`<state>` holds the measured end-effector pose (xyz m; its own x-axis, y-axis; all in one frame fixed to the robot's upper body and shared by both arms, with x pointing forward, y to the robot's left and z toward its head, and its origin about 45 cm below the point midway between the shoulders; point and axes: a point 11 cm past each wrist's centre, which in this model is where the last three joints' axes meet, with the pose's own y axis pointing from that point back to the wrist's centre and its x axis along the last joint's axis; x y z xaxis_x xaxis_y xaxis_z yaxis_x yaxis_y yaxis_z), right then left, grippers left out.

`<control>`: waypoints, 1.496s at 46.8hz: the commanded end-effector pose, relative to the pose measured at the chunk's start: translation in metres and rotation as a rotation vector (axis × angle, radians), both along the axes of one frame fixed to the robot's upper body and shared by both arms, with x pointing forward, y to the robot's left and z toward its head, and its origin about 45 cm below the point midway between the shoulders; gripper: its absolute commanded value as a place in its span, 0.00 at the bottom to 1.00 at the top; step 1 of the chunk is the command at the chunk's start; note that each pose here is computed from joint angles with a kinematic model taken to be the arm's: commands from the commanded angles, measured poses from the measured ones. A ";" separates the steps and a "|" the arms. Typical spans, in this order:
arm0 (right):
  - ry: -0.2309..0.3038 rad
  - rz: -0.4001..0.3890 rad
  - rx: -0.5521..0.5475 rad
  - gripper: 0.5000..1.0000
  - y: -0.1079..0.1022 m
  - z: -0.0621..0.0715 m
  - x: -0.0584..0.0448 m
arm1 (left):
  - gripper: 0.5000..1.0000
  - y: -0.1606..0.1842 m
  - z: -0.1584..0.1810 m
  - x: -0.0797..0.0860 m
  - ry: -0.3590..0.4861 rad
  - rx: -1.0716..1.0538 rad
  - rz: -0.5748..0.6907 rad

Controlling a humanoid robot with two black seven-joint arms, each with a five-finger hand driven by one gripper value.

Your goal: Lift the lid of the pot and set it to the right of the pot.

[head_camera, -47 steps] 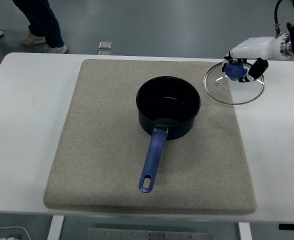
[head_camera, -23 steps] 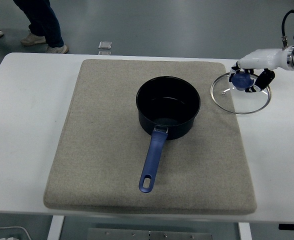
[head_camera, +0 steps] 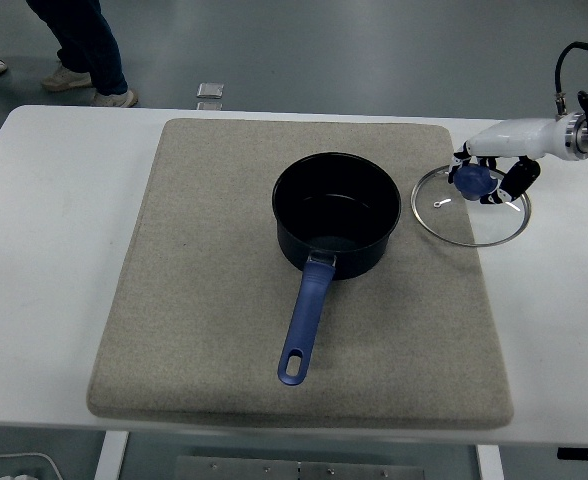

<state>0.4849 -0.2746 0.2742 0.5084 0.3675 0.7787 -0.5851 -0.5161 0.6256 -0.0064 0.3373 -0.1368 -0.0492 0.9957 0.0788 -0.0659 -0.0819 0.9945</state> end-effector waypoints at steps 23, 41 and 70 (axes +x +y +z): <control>0.046 -0.024 0.112 0.00 0.010 0.002 -0.005 | 1.00 0.000 0.000 0.000 0.001 -0.001 0.000; 0.042 -0.035 0.147 0.00 0.009 -0.009 -0.009 | 1.00 0.000 0.000 0.000 0.000 0.001 0.000; 0.068 -0.065 0.203 0.28 0.010 -0.021 -0.012 | 1.00 0.000 0.000 0.000 0.001 0.000 0.000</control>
